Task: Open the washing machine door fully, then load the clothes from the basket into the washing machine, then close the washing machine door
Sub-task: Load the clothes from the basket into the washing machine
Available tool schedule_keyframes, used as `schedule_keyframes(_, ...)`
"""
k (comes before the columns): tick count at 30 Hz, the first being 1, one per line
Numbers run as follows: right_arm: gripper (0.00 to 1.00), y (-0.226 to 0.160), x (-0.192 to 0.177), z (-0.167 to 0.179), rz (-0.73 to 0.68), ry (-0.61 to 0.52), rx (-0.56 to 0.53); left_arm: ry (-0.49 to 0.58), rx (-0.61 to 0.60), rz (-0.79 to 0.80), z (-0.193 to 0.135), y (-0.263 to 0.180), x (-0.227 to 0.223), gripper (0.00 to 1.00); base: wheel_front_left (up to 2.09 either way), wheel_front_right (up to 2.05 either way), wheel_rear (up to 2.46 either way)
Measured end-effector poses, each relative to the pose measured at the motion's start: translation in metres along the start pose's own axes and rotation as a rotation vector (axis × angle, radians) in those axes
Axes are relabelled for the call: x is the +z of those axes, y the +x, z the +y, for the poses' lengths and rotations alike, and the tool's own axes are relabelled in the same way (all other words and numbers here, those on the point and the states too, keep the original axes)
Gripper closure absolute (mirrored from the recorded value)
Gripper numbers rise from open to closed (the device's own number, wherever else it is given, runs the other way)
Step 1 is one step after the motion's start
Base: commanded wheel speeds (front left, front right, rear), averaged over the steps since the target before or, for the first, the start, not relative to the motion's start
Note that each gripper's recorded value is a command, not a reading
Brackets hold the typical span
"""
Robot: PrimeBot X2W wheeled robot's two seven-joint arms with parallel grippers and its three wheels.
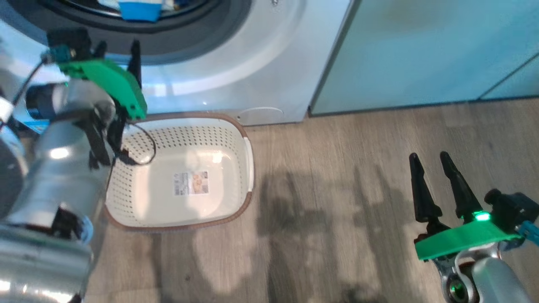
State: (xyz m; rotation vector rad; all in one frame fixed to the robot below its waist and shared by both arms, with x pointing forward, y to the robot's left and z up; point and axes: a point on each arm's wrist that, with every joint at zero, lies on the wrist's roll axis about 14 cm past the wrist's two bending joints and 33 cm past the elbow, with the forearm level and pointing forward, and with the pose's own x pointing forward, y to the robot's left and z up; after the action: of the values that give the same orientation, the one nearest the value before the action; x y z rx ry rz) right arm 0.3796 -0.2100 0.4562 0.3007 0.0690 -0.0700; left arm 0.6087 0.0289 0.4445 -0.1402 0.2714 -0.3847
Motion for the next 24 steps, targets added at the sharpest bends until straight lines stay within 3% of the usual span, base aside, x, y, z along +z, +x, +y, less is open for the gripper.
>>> schedule_keyframes(24,0.00,-0.033,0.015,0.004,-0.055,0.012,0.019,-0.104,0.149,-0.222,0.034,-0.143,0.001,0.00,0.00,0.00,0.00)
